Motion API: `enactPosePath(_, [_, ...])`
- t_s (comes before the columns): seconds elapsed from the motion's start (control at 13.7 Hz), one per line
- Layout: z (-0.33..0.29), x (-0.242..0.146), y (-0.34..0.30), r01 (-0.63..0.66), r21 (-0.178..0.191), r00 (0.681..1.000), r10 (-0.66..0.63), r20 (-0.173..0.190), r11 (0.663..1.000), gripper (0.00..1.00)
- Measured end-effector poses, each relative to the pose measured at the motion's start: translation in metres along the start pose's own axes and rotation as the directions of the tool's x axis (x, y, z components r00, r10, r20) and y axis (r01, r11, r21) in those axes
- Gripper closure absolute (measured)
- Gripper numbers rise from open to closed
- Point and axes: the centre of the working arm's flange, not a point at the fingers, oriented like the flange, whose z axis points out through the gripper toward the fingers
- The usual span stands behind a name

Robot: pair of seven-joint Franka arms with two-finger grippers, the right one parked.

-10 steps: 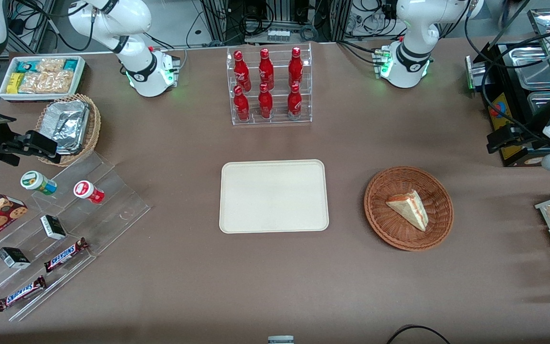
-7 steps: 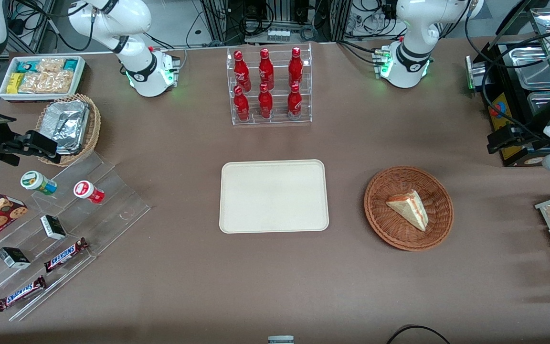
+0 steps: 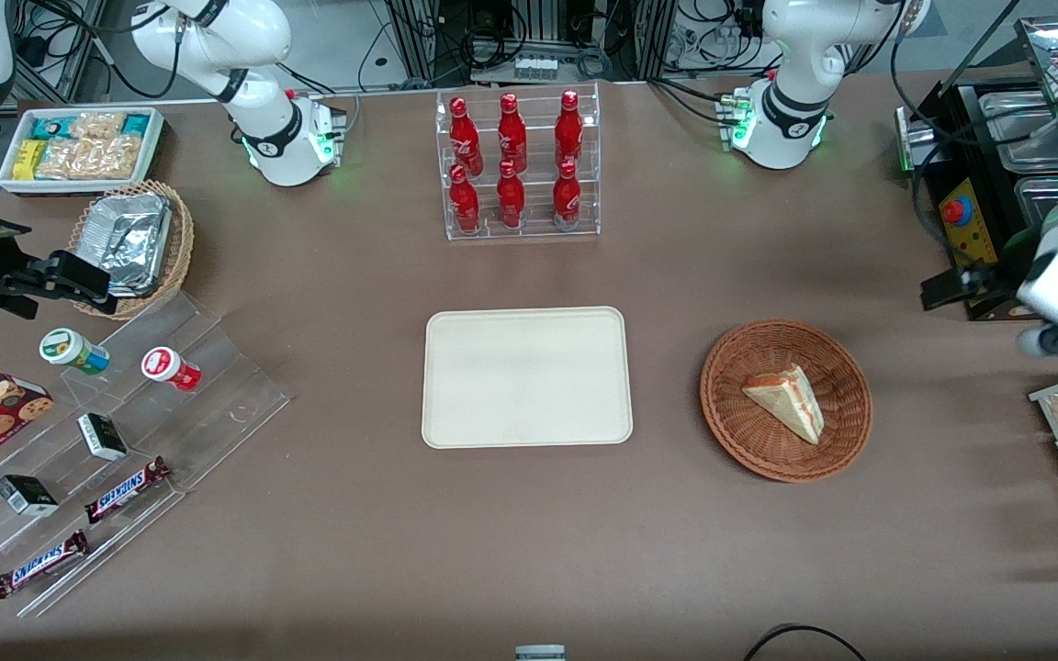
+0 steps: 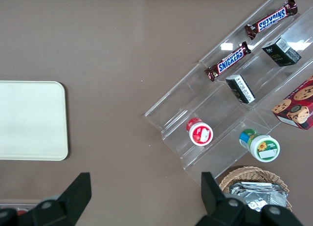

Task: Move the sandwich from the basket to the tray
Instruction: 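Move the open left gripper over the wrapped sandwich in the wicker basket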

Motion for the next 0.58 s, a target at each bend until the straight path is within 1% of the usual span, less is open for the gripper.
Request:
enactPosePath(0.15, [0.036,0.017,0.007,0.059,0.0,0.998,-0.059,0.001,0.998,0.0])
enactPosePath(0.29, [0.075,0.027,0.013,0.147,-0.005,0.989,-0.148,-0.009,0.989,0.0])
enactPosePath(0.58, [0.139,0.03,0.026,0.299,-0.013,0.954,-0.3,-0.018,0.954,0.0])
